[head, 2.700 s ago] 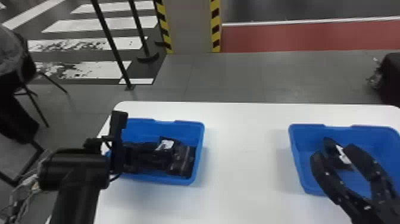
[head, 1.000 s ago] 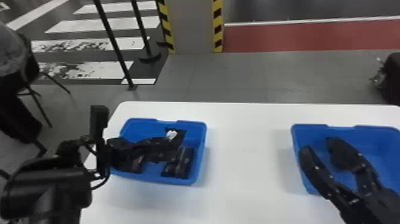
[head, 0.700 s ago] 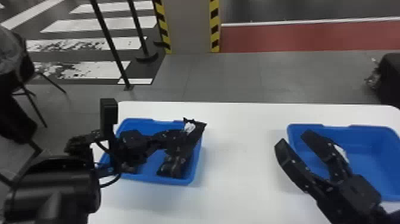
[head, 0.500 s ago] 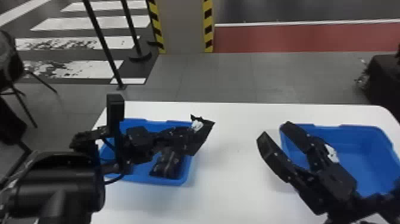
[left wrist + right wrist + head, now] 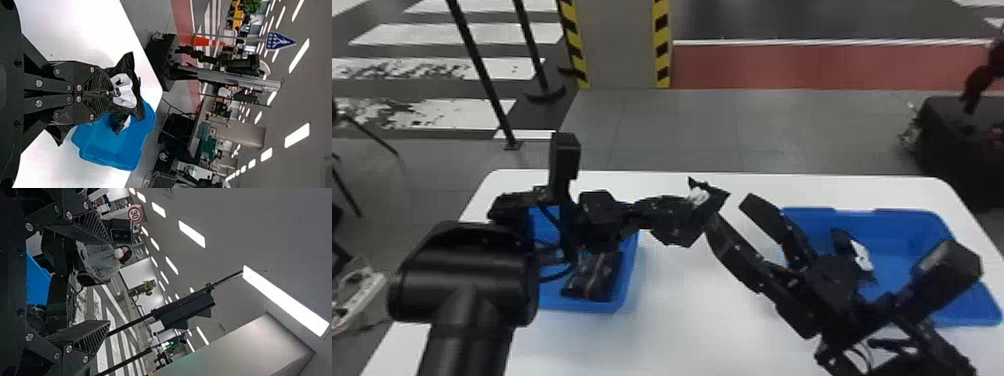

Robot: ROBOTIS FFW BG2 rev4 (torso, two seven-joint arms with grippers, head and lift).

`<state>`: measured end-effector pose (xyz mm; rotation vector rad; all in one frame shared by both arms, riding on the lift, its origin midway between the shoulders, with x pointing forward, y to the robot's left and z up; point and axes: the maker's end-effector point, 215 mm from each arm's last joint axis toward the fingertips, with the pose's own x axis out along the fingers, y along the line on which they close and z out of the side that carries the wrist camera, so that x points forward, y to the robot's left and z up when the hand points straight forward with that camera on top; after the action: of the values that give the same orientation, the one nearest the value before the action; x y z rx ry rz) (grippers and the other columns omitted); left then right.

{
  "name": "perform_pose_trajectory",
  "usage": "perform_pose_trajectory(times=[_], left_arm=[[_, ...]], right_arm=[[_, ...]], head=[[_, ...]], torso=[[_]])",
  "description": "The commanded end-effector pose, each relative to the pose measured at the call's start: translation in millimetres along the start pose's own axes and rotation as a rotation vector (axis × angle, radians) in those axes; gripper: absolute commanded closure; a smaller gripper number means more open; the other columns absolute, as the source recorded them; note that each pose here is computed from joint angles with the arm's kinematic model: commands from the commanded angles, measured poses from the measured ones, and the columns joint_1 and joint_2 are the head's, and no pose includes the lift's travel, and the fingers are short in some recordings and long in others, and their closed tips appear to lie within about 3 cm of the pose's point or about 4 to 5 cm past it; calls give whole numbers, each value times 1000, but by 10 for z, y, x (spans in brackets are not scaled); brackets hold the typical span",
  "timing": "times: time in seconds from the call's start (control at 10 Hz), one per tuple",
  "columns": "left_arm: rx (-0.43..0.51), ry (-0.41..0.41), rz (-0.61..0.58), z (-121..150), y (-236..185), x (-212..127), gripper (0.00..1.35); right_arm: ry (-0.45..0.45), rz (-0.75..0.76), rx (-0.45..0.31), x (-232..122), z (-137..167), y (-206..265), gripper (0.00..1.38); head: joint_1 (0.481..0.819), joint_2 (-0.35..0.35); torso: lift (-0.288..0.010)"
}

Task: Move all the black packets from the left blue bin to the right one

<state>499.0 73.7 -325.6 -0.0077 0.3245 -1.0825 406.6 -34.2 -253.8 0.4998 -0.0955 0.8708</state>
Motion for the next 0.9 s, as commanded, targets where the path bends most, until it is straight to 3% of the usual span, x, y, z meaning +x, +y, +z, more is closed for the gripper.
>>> perform_pose_trajectory(times=[0.0, 0.8], left_arm=[[11, -7, -39, 78, -116, 135, 1205], [-3, -7, -125, 104, -415, 350, 1205]], right_arm=[[3, 3, 4, 61, -29, -53, 332], [48, -62, -14, 79, -306, -542, 331]], head=[[695, 54], [695, -18]], torso=[[-110], [-110]])
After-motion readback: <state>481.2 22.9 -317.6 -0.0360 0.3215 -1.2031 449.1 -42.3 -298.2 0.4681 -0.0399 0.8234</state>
